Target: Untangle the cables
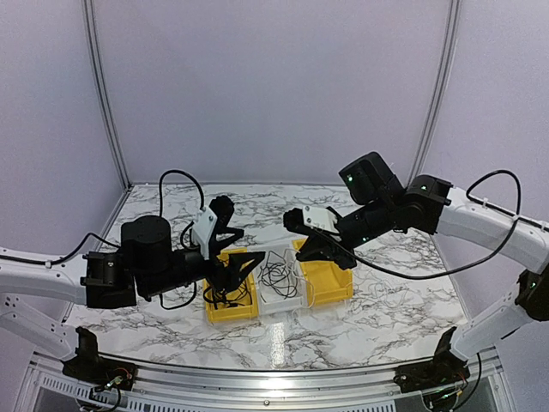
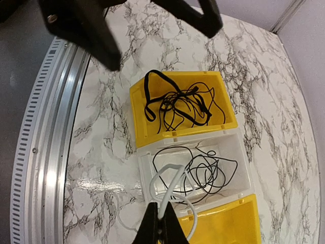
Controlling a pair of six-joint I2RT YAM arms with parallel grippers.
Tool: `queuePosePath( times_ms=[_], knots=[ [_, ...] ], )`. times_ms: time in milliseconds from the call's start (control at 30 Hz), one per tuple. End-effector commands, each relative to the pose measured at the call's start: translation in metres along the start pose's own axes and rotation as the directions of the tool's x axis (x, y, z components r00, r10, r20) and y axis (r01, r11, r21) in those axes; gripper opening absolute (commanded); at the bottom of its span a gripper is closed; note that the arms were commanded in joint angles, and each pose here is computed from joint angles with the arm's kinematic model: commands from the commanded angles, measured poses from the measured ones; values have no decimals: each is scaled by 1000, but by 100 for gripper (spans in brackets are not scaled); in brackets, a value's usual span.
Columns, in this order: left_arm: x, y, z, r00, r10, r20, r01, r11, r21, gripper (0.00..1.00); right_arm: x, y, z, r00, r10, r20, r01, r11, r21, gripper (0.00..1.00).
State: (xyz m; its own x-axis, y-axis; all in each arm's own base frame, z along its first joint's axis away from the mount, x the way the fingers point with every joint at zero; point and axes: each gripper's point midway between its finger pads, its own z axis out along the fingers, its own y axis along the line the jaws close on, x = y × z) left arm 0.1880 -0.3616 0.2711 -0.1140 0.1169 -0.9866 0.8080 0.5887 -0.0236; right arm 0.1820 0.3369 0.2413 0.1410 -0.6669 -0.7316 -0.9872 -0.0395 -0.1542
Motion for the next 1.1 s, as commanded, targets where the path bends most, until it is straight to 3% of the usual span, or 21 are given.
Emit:
queuePosePath(
  times_ms=[0, 133, 300, 367, 567, 1067],
  knots=[
    [-11, -13, 13, 997, 24, 67, -22, 999, -29, 72, -18, -15, -2, 999, 48, 22, -49, 998, 35, 0],
    [-2, -20, 33, 998, 26, 58, -22, 998, -58, 71, -31, -18, -4, 997, 54, 55, -55, 998, 30, 0],
    [3, 20, 51, 989, -82, 125, 118, 941, -319, 63, -42, -10, -11, 994, 59, 93, -57, 998, -22, 0],
    [0, 30, 55, 974, -131, 183, 191, 912, -363, 61, -46, -4, -14, 991, 66, 112, -61, 997, -48, 0],
    [-14, 27, 77, 939, -160, 304, 265, 902, -342, 58, -50, 0, -17, 990, 72, 119, -63, 995, -78, 0],
    [17, 28, 122, 896, -233, 379, 358, 884, -302, 35, -113, 16, -67, 957, 48, 285, 4, 984, -178, 0]
  ],
)
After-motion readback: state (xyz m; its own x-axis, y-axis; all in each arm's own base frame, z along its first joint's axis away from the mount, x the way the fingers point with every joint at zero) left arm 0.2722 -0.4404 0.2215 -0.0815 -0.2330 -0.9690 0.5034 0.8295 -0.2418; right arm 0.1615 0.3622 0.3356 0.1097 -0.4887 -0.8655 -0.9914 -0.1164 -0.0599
